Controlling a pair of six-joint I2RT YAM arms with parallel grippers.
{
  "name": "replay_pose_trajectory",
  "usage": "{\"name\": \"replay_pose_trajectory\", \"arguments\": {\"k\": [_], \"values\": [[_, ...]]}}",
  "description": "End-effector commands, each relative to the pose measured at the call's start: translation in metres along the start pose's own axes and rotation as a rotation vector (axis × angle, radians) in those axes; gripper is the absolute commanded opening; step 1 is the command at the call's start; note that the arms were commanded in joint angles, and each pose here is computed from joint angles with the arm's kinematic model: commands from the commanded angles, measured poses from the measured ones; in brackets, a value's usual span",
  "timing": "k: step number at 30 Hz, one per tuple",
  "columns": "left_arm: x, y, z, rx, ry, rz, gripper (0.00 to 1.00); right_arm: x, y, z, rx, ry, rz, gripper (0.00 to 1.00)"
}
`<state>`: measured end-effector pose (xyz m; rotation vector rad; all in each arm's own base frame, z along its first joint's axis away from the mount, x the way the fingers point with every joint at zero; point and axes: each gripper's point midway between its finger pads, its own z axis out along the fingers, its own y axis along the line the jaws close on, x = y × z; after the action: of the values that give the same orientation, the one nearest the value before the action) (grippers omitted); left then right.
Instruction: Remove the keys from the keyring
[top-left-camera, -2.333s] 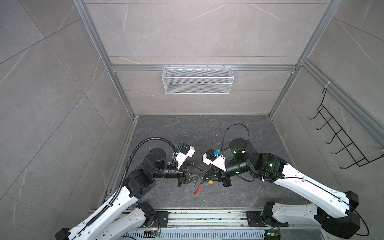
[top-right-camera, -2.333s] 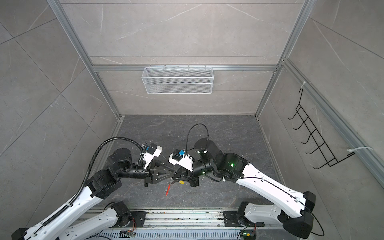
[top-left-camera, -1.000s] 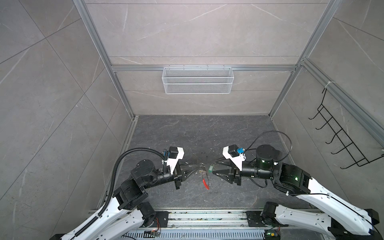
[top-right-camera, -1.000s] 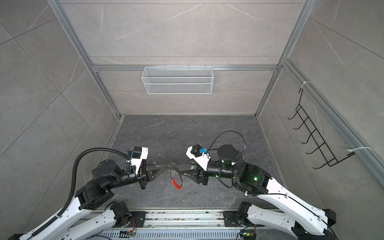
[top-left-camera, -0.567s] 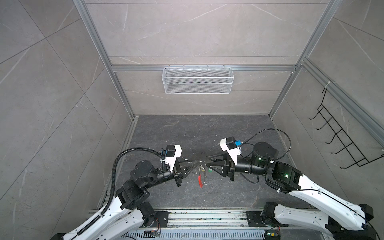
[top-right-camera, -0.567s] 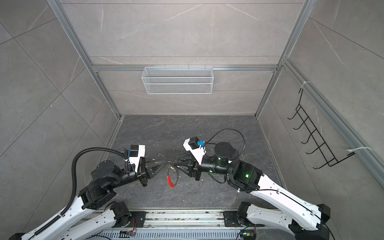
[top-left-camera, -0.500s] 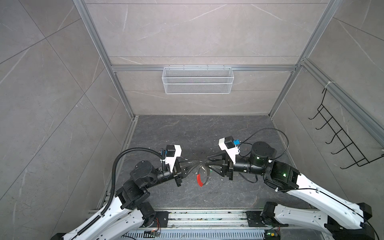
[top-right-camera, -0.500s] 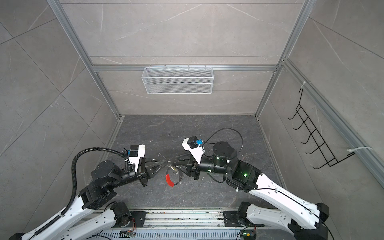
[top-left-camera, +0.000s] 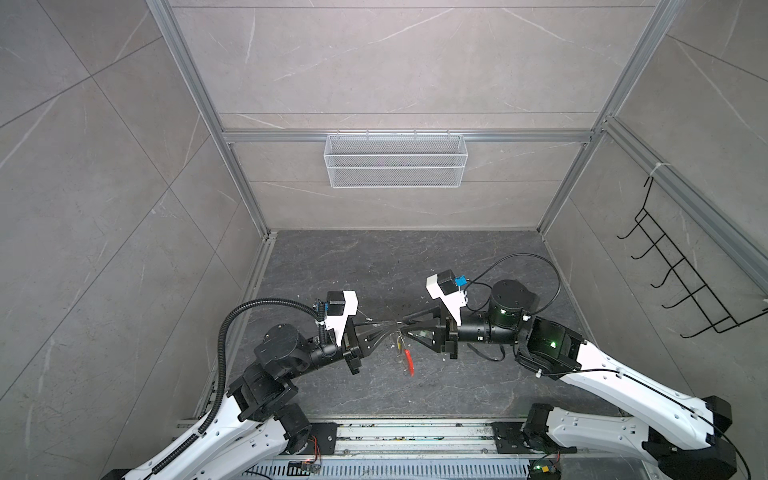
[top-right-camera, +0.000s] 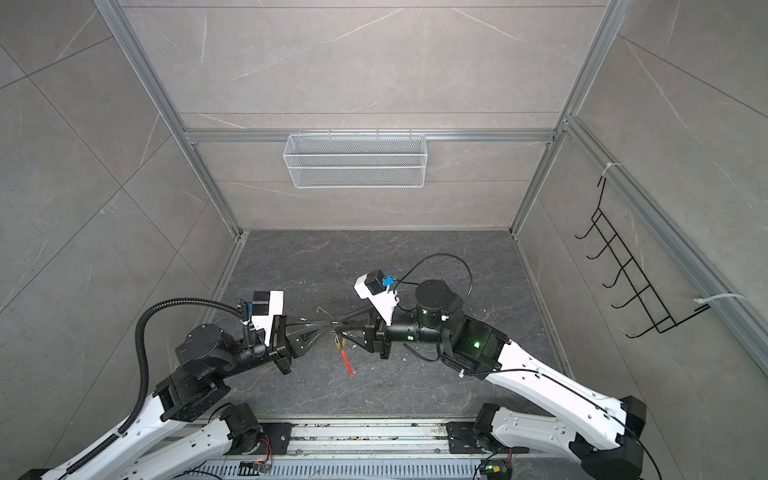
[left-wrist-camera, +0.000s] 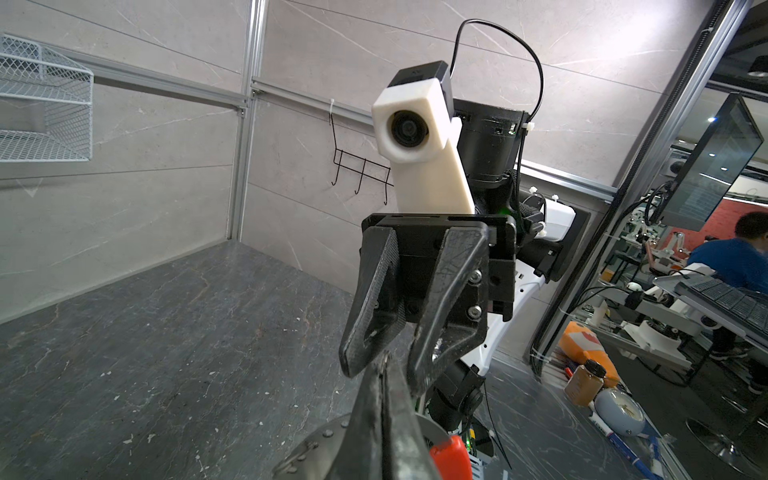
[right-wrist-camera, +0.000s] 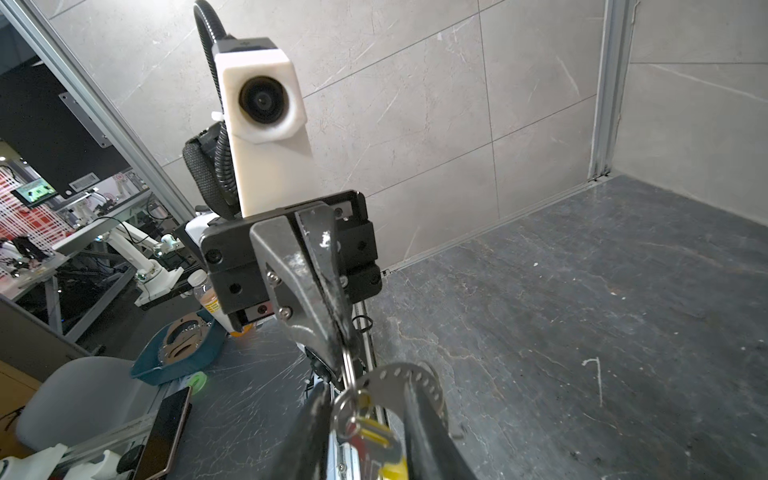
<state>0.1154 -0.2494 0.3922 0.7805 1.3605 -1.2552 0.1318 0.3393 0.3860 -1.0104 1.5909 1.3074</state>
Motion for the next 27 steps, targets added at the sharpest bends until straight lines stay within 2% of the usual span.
{"name": "replay_pose_trajectory", "arguments": {"k": [1, 5, 12, 18, 21, 22, 27], "values": [[-0.017, -0.009, -0.003, 0.031, -0.066, 0.023, 0.0, -0.013, 0.011, 0.0, -0.05, -0.04, -0.002, 0.31], [-0.017, -0.008, -0.003, 0.026, -0.067, 0.021, 0.0, -0.014, 0.011, -0.001, -0.053, -0.048, 0.002, 0.25], [-0.016, -0.006, -0.002, 0.02, -0.063, 0.015, 0.0, -0.011, 0.009, -0.001, -0.038, -0.028, 0.008, 0.03], [-0.015, -0.005, -0.003, 0.006, -0.039, -0.001, 0.0, -0.006, 0.006, -0.004, 0.0, 0.039, 0.012, 0.0], [-0.011, -0.004, -0.007, -0.021, 0.004, -0.013, 0.25, 0.004, 0.002, -0.01, 0.05, 0.156, -0.017, 0.0], [-0.009, -0.004, -0.009, -0.027, 0.021, -0.016, 0.29, 0.007, 0.001, -0.012, 0.064, 0.197, -0.026, 0.0], [0.008, -0.007, -0.008, -0.02, 0.177, -0.041, 0.31, 0.025, -0.002, -0.022, 0.096, 0.389, -0.057, 0.0]]}}
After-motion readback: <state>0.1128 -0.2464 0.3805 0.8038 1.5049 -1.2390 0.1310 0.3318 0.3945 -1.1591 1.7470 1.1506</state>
